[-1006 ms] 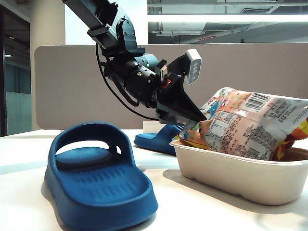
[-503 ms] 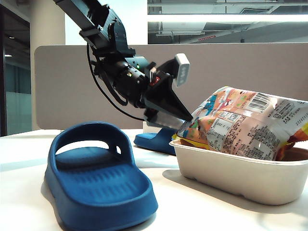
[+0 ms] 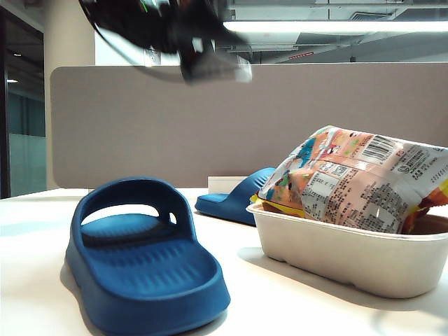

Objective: Pick up a bag of chips and put them in the box.

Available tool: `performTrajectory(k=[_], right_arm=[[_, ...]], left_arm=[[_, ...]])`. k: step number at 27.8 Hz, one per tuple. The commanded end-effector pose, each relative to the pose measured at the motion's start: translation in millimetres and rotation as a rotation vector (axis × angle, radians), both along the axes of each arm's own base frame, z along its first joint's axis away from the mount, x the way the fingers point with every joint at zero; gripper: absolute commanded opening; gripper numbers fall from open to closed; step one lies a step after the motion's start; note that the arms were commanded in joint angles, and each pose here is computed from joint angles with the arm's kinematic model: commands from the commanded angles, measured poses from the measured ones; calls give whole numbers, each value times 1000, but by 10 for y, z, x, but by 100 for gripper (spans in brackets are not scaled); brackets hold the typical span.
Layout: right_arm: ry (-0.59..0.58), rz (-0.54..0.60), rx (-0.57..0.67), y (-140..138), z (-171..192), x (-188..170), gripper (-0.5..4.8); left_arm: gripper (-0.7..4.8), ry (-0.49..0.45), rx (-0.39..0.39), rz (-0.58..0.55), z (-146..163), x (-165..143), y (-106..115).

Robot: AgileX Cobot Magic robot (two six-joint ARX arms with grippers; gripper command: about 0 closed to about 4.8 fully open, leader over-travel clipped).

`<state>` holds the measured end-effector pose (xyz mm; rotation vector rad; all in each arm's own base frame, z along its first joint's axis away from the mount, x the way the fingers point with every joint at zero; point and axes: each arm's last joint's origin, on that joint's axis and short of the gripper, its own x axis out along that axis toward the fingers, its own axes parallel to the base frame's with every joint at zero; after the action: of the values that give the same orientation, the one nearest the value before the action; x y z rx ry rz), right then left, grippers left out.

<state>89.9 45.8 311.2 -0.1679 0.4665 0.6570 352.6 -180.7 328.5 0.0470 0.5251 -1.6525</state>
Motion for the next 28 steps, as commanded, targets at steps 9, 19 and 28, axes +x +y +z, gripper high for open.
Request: performTrajectory(k=[9,19,28], right_arm=[[-1,79,46,20,28,-21,-2],[29,158,117,32,41,-65,-2],[31,154,139,-11,47,-168,-2]], left_arm=[[175,-482,-192,147,1797,-1819,858],[175,-576,-143,535,1977,-3332,1532],[175,-481,-86,741,1624,-4191,1921]])
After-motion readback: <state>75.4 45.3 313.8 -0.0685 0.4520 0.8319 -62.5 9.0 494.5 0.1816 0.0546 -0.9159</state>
